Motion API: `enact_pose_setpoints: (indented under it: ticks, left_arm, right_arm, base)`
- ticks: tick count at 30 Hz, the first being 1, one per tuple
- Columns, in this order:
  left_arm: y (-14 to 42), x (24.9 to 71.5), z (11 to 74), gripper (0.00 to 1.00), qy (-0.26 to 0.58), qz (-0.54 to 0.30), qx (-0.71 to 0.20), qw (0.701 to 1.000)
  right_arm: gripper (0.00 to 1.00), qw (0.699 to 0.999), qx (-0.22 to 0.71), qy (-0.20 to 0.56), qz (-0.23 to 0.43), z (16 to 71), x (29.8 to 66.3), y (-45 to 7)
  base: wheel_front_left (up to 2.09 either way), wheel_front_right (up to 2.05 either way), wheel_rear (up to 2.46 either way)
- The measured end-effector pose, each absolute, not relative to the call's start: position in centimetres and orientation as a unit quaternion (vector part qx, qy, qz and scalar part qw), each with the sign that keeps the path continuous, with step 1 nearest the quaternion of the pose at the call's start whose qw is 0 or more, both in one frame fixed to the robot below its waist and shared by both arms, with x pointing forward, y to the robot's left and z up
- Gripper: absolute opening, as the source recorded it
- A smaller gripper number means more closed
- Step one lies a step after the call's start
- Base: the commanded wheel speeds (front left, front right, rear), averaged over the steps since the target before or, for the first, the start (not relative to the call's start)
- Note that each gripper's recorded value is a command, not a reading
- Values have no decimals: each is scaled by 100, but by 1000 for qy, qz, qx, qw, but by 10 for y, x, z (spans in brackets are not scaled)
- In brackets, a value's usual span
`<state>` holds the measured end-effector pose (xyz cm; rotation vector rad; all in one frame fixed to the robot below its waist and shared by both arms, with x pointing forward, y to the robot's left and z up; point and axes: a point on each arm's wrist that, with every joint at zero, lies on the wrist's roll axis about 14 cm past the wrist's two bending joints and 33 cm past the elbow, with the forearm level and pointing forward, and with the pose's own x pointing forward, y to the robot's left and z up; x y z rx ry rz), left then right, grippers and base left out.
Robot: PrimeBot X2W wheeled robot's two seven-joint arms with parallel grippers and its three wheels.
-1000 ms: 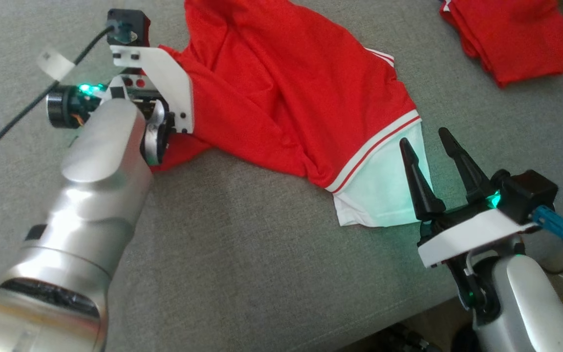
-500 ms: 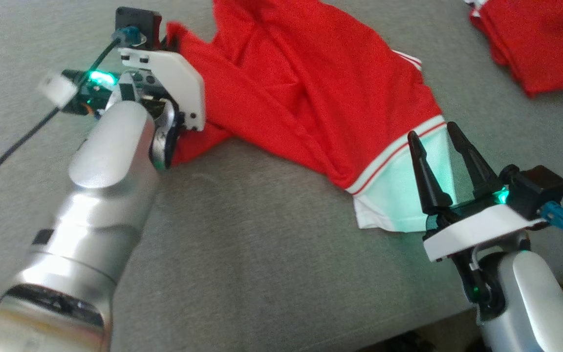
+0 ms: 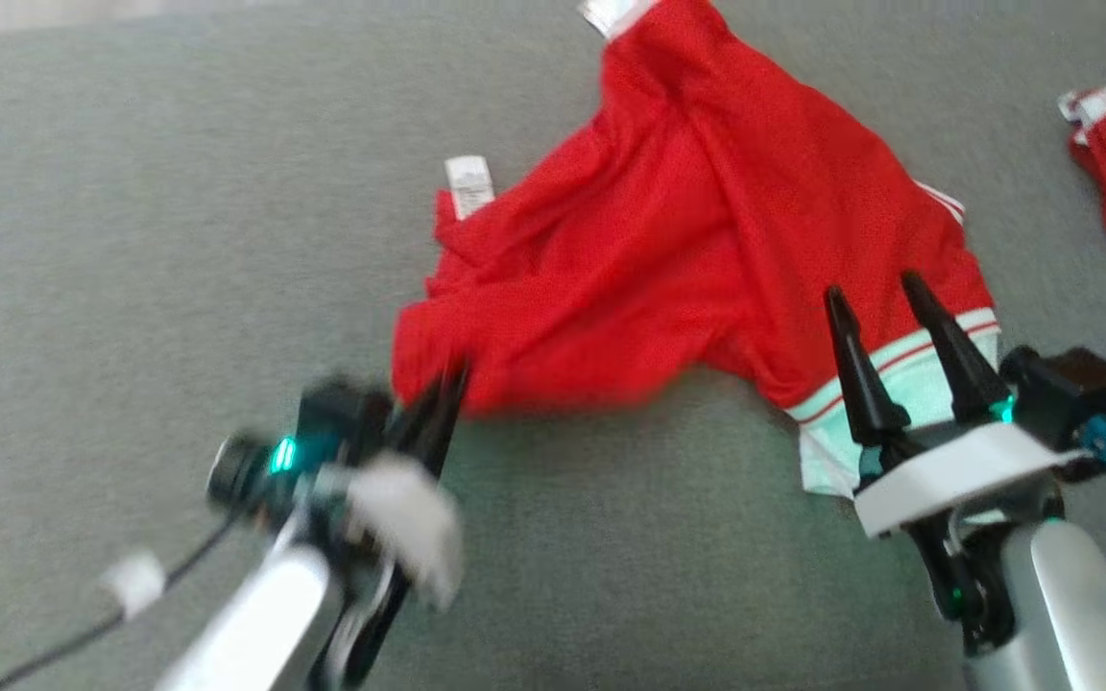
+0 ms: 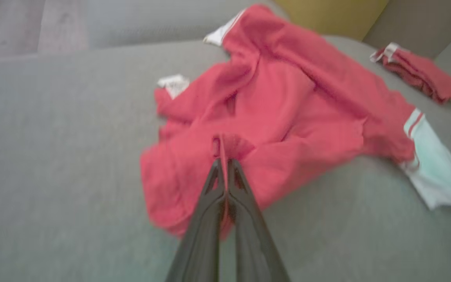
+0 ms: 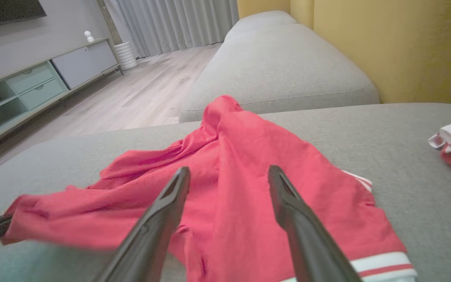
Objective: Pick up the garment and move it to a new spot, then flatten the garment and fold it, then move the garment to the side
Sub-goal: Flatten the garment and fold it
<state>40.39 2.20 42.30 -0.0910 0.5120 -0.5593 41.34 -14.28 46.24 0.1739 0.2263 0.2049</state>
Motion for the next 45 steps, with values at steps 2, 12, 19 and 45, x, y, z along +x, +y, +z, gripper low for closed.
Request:
enact_pose_setpoints:
  ticks: [2,12,19,45]
  left_arm:
    - [43,373,417,0,285,-261,-34,922]
    - [113,342,416,0,302,-171,39,937]
    - [139,351,412,100,264,-121,42,956]
    - [83,408,403,100,340,-140,-3,930]
  right_arm:
    - [100,983,89,117,107,461,409,-139]
    - [100,980,89,99,145,479,409,-113]
    - [100,980,87,92,151,485,405,-109]
    - [100,981,89,114,126,472,401,-126]
  base:
    - [0,0,0]
    - [0,0,0]
    - [0,0,0]
    - [0,0,0]
